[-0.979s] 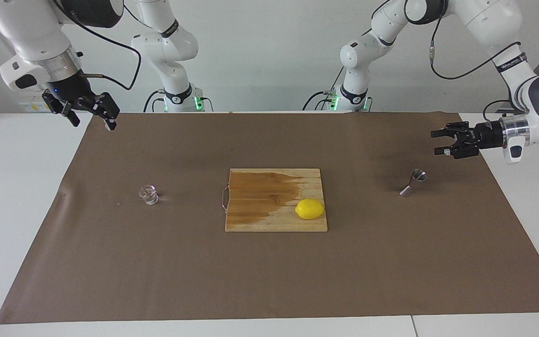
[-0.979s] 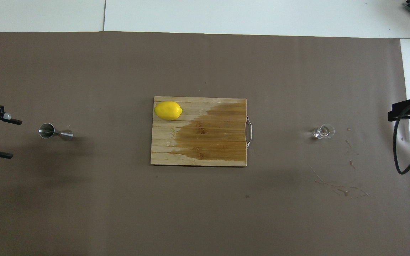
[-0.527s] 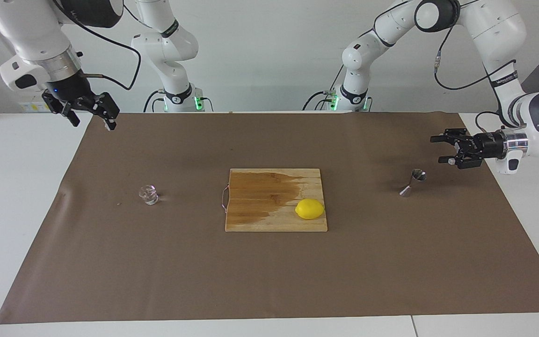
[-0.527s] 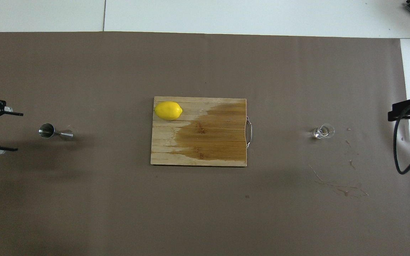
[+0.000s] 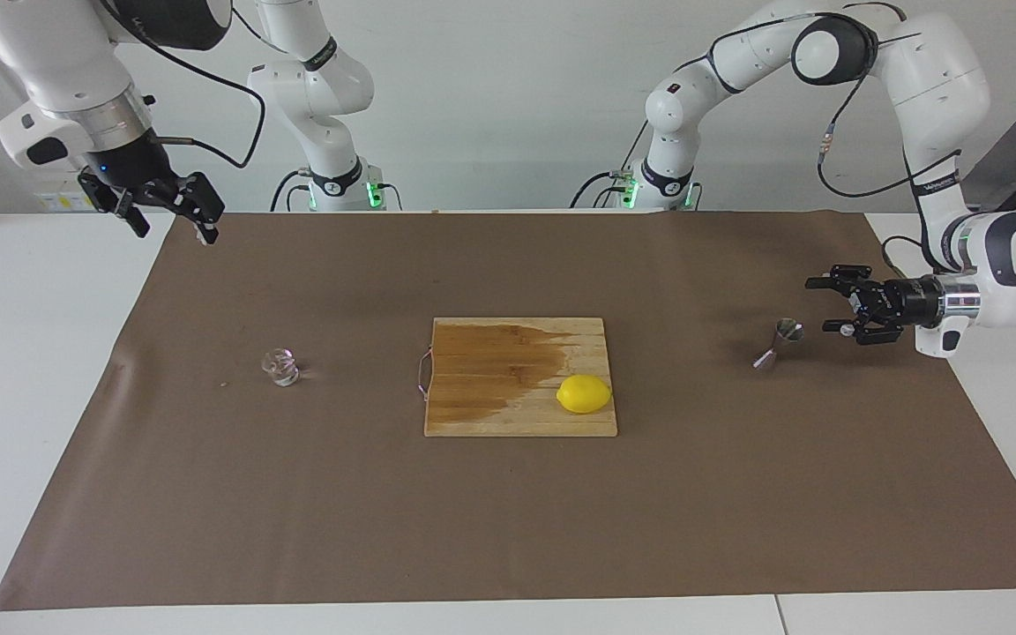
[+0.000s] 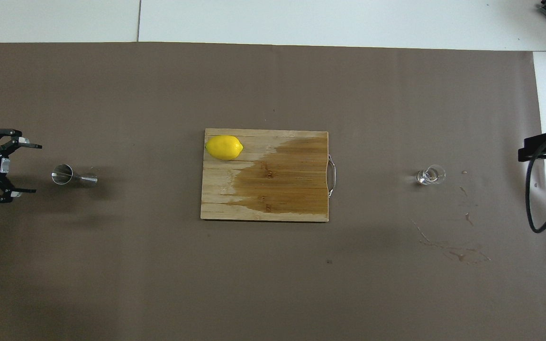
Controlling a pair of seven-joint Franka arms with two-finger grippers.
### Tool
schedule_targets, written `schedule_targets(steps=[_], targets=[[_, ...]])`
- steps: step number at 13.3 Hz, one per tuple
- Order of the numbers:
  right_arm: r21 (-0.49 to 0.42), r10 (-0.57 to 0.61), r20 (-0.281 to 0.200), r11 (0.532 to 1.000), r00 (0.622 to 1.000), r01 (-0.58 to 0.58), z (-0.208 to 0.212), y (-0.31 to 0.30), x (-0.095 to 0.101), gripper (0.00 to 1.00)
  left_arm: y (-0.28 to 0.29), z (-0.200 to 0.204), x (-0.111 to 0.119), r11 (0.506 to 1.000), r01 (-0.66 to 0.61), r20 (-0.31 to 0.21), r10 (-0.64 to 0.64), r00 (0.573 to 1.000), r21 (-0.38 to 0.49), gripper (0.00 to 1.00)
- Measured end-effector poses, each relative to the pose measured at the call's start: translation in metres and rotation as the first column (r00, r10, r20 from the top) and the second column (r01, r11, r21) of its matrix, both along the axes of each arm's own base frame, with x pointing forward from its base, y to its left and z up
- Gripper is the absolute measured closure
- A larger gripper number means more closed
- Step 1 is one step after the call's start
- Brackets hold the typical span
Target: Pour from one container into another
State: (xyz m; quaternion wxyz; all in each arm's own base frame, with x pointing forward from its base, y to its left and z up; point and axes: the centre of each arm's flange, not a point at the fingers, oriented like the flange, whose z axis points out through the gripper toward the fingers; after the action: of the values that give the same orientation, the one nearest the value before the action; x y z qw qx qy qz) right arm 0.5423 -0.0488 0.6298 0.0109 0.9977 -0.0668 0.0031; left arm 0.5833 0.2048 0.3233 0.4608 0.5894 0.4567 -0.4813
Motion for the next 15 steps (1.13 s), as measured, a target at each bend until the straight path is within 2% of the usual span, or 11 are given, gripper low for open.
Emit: schedule_targets(steps=[4, 8, 15], targets=[[0.0, -0.01, 0.003, 1.0, 1.0, 0.01, 0.002, -0.006, -0.002, 0.0, 0.02, -0.033, 0.004, 0.998, -0.032, -0.011, 0.032, 0.999, -0.062, 0.0], [0.002, -0.007, -0.001, 1.0, 1.0, 0.007, 0.005, -0.005, -0.005, 0.0, 0.013, -0.048, 0.008, 0.995, -0.036, -0.04, 0.032, 0.999, -0.097, 0.0], [0.002, -0.003, -0.012, 1.0, 1.0, 0.003, 0.004, -0.002, -0.006, 0.0, 0.01, -0.073, 0.015, 0.994, -0.086, -0.096, 0.079, 0.992, -0.071, 0.0]])
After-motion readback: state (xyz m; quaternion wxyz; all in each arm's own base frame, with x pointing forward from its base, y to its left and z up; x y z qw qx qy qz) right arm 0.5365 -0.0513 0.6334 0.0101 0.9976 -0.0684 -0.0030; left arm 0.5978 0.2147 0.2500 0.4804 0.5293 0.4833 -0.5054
